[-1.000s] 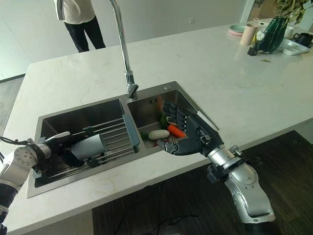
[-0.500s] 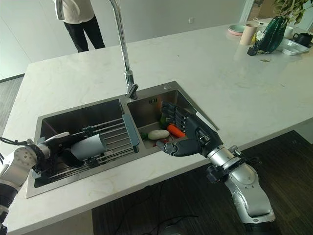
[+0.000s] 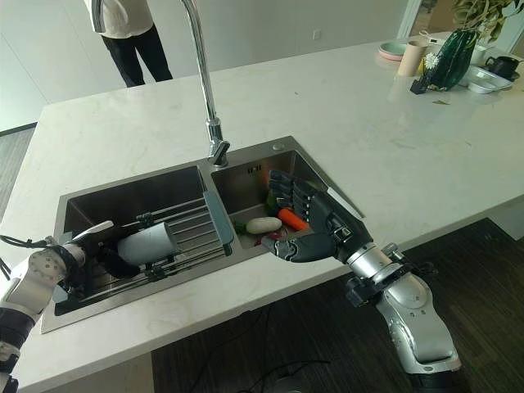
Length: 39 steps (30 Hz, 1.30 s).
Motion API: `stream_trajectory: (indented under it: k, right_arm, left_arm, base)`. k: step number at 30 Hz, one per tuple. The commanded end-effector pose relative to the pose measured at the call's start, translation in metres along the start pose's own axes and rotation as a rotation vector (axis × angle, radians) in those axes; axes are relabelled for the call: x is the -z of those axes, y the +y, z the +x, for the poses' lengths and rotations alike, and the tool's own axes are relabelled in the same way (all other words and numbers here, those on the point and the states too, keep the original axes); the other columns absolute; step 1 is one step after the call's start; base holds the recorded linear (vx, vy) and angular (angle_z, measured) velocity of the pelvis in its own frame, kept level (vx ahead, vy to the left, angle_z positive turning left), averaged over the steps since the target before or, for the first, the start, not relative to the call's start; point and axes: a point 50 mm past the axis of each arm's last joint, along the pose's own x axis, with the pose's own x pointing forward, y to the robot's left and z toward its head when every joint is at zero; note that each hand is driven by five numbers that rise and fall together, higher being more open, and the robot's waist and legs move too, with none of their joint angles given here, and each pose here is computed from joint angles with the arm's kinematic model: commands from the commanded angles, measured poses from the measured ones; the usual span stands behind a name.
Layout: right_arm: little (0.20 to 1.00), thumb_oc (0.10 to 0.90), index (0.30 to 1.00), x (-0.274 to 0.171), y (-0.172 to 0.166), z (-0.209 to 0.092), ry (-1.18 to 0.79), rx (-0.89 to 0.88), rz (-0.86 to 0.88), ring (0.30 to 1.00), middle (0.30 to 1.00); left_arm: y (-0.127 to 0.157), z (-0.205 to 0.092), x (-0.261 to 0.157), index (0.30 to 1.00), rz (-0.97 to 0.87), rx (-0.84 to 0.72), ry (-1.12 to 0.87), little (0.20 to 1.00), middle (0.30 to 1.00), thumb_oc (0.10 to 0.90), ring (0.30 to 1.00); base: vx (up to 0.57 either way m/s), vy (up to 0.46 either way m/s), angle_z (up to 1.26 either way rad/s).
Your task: Place the dishes in the dishwasher.
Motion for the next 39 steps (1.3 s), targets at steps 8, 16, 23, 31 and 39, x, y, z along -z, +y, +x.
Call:
stream_trajectory:
  k: [8,16,23,31,39]
  right_arm:
    - [0.900,0.800,0.900,-0.036,-0.010,0.002,-0.186,0.017,-0.096,0.900,0.900]
    - [0.900,0.800,0.900,-0.034,-0.010,-0.005,-0.182,0.069,-0.093,0.900,0.900]
    - [0.900,0.800,0.900,-0.032,-0.007,-0.014,-0.195,0.139,-0.086,0.900,0.900]
    - [0.900,0.800,0.900,-0.037,-0.003,-0.024,-0.259,0.205,-0.055,0.900,0.900]
    - [0.900,0.800,0.900,-0.047,0.006,-0.024,-0.342,0.191,-0.005,0.900,0.900]
  left_arm:
    - [0.036,0.007,-0.047,0.300,0.073,-0.229,-0.179,0.300,0.300,0.400,0.300]
    - [0.055,-0.025,-0.058,0.300,-0.043,-0.426,-0.366,0.300,0.300,0.400,0.300]
    - [0.046,-0.076,-0.071,0.300,-0.193,-0.600,-0.616,0.300,0.300,0.400,0.300]
    - [0.042,-0.122,-0.065,0.300,-0.399,-0.766,-0.806,0.300,0.300,0.400,0.300]
    - [0.017,-0.143,-0.046,0.300,-0.650,-0.826,-0.809,0.300,0.300,0.400,0.300]
  base:
    - [0.01,0.000,-0.01]
    - [-0.01,-0.009,0.01]
    - [-0.03,-0.048,0.16]
    - [-0.03,-0.090,0.10]
    - [-0.03,-0.211,0.34]
